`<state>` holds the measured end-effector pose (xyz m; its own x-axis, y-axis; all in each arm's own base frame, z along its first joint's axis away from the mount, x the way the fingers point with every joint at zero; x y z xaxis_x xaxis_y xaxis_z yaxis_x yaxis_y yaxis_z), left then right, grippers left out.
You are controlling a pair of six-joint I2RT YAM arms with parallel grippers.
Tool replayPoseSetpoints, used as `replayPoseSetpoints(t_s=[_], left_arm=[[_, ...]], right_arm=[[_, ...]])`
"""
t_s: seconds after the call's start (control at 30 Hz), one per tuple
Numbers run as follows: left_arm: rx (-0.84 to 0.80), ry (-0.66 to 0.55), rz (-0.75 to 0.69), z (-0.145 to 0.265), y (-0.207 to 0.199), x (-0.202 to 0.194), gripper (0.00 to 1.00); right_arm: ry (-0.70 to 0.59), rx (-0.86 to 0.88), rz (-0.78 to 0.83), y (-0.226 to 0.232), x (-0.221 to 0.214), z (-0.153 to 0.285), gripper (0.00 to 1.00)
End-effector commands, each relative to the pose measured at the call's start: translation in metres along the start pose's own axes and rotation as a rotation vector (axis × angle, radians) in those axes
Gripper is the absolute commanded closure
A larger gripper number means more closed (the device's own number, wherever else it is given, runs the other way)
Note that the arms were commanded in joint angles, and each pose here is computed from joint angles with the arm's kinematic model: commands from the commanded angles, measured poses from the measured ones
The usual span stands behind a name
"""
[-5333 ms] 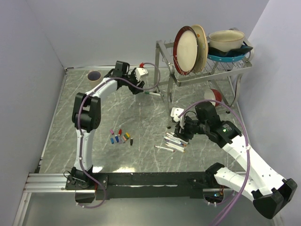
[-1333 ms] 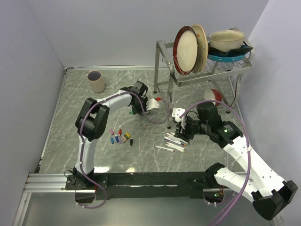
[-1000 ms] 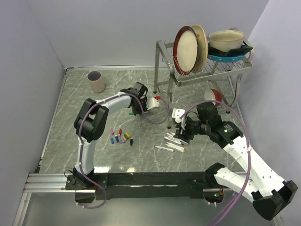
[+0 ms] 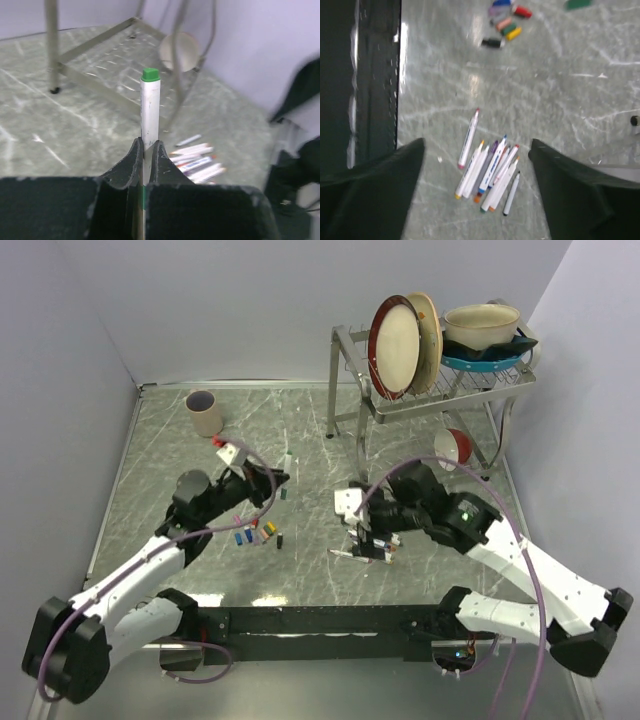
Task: Open the pen caps
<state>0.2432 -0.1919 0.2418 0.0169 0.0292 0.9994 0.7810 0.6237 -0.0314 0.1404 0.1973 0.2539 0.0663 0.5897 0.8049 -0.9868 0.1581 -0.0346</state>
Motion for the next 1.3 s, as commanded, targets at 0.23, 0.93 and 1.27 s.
replayPoseSetpoints(t_s=[0.23,0.93,1.27], left_arm=[[-0.096,-0.320,0.148,0.052,-0.043,0.022,0.99],[-0.128,-0.477,0.260,0.070,-0.054,0.031,0.99],[-0.076,-0.399,0.378,0.060,-0.047,0.025,0.30]], right_arm=[[-0.176,0.117,-0.302,-0.030,0.144,-0.020,0.12],[-0.225,0.167,-0.844,-0.040,0.162,-0.116,0.57],[-0.247,0.106,-0.687,-0.048,0.174,-0.097,1.00]])
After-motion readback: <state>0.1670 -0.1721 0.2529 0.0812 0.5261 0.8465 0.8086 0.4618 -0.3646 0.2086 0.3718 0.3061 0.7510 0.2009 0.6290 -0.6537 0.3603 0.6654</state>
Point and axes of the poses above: each gripper's point midway between its finger pads, its own z axis back along the fingers, its own y axis along the line the jaws close on, x = y × z, the point moved 5 cm from there along z, back along the fingers, and after that the axes turned 15 degrees about -z, right-handed, at the moved point
